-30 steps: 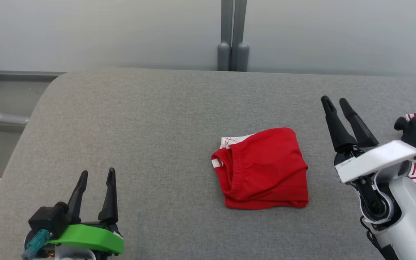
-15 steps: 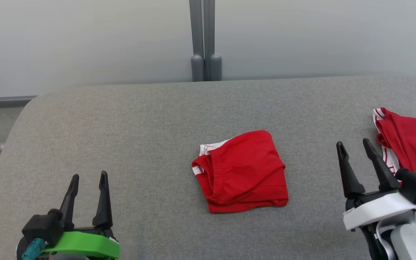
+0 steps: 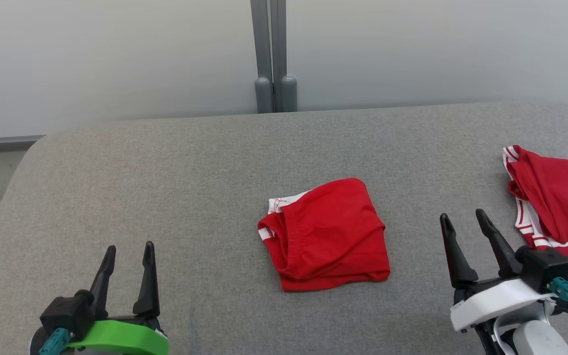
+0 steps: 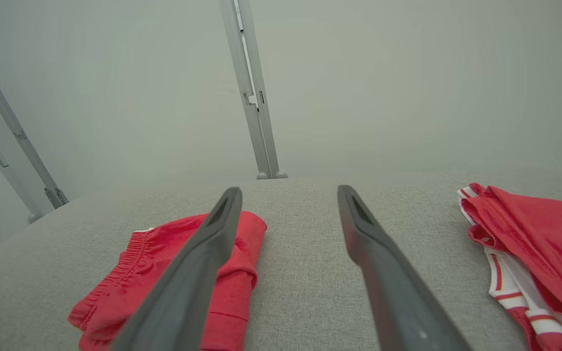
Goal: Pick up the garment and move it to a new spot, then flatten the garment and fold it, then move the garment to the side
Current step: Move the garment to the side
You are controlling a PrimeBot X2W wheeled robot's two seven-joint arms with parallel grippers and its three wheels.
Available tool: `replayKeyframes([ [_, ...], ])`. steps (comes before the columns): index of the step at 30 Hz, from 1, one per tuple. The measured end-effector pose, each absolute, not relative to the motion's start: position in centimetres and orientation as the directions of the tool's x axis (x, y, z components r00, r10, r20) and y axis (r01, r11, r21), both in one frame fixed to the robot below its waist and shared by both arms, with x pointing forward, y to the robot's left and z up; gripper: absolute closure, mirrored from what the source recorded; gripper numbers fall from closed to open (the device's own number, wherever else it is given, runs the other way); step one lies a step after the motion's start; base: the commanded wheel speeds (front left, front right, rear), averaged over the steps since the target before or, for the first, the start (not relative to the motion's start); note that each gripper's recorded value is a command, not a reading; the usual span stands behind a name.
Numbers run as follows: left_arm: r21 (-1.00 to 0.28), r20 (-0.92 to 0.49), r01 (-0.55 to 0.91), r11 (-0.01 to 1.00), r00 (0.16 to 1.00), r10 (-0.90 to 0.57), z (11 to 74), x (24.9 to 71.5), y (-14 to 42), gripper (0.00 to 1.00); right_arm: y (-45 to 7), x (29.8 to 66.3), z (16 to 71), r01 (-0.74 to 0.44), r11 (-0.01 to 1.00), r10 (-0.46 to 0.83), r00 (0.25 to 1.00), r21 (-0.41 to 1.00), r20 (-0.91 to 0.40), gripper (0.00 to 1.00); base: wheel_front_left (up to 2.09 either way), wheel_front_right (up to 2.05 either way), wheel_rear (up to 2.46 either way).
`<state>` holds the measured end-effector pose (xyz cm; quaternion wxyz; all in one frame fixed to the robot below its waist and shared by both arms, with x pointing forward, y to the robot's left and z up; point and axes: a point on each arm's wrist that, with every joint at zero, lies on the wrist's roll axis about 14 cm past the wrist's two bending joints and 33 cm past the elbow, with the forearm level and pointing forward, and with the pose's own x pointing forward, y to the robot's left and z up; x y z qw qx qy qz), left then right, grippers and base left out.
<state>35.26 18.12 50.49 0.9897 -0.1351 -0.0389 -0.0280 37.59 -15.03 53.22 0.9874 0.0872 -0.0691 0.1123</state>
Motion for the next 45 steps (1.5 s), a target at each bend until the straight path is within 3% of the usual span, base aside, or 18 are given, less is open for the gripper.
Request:
replayKeyframes([
  [8, -0.272, 0.067, 0.048, 0.961, 0.997, -0.031, 49.9, 35.2, 18.5, 0.0, -11.7, 40.7, 52.5, -0.324, 0.935, 0.312, 0.945, 0.144, 0.097, 0.0, 0.0, 0.0, 0.0],
  [15, -0.277, 0.066, 0.033, 0.96, 0.998, -0.015, 49.9, 35.1, 18.9, 0.0, -9.8, 44.7, 48.9, -0.326, 0.924, 0.359, 0.919, 0.198, -0.16, 0.0, 0.0, 0.0, 0.0],
  [23, -0.276, 0.054, -0.031, 0.961, 0.997, 0.048, 49.7, 34.3, 20.9, 0.0, -7.2, 45.0, 42.3, -0.286, 0.908, 0.405, 0.785, 0.304, -0.47, 0.0, 0.0, 0.0, 0.0],
  [30, -0.273, 0.03, -0.075, 0.959, 0.996, 0.086, 49.0, 34.1, 22.2, 0.0, -5.5, 44.4, 39.1, -0.254, 0.892, 0.436, 0.703, 0.373, -0.562, 0.0, 0.0, 0.0, 0.0],
  [31, -0.273, 0.027, -0.079, 0.959, 0.996, 0.09, 48.9, 34.1, 22.4, 0.0, -5.2, 44.5, 39.0, -0.256, 0.889, 0.442, 0.697, 0.379, -0.564, 0.02, 0.0, 0.0, 0.0],
  [32, -0.272, 0.022, -0.083, 0.959, 0.995, 0.093, 48.8, 34.0, 22.5, 0.0, -5.1, 44.5, 38.9, -0.256, 0.887, 0.446, 0.695, 0.385, -0.564, 0.48, 0.0, 0.0, 0.0],
  [33, -0.271, 0.017, -0.087, 0.959, 0.995, 0.095, 48.6, 34.0, 22.6, 0.0, -4.9, 44.6, 38.9, -0.257, 0.884, 0.449, 0.697, 0.39, -0.559, 0.7, 0.0, 0.0, 0.0],
  [34, -0.27, 0.015, -0.088, 0.959, 0.995, 0.096, 48.6, 34.0, 22.6, 0.0, -4.9, 44.8, 39.0, -0.259, 0.883, 0.45, 0.703, 0.391, -0.55, 1.0, 0.0, 0.0, 0.0],
  [45, -0.258, 0.043, 0.009, 0.966, 0.999, 0.002, 49.4, 35.2, 20.1, 0.0, -7.2, 45.9, 43.2, -0.274, 0.888, 0.414, 0.826, 0.37, -0.383, 1.0, 0.0, 0.0, 0.0],
])
